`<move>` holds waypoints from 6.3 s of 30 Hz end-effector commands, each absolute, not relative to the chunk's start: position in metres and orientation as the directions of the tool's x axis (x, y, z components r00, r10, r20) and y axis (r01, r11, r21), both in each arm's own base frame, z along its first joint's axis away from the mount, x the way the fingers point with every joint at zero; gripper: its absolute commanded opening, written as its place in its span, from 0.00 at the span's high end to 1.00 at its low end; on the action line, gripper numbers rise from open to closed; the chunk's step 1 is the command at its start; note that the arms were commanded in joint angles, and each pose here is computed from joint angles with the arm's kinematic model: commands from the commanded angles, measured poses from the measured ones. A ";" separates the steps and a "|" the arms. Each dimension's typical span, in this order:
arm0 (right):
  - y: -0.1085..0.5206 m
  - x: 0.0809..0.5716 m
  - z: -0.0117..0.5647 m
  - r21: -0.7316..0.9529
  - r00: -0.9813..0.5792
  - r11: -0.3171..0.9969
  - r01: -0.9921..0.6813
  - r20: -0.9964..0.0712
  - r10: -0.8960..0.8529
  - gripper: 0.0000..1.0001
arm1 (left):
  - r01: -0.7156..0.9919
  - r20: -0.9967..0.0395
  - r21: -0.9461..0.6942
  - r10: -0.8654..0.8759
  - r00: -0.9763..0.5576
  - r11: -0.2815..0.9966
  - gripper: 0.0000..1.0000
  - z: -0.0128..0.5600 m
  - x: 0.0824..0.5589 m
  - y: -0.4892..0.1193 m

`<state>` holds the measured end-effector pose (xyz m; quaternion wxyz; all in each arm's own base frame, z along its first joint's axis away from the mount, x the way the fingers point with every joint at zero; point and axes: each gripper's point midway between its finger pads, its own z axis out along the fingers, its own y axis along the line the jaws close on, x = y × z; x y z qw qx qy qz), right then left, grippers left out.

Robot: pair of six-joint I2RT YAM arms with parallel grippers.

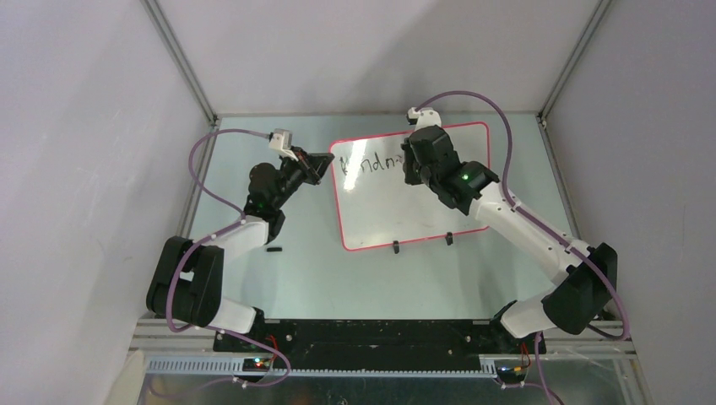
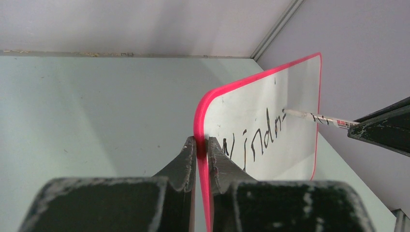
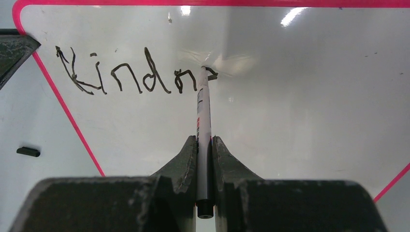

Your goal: Write a sentence on the whiteboard

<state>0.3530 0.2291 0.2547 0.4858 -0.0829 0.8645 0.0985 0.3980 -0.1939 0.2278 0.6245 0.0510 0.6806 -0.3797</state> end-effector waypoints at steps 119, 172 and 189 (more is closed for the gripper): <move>0.182 0.331 0.306 0.392 -0.320 0.913 -0.118 -0.885 0.338 1.00 | 0.569 -0.955 -0.231 -0.297 0.024 0.789 1.00 0.247 0.376 -0.212; 0.101 0.307 0.354 0.335 -0.032 0.926 -0.177 -0.942 0.335 1.00 | 0.598 -0.872 -0.471 -0.445 -0.205 0.648 0.03 0.209 0.301 -0.200; 0.088 0.297 0.356 0.347 -0.028 0.912 -0.219 -0.937 0.349 1.00 | 0.645 -0.868 -0.497 -0.325 -0.376 0.581 0.20 0.170 0.301 -0.229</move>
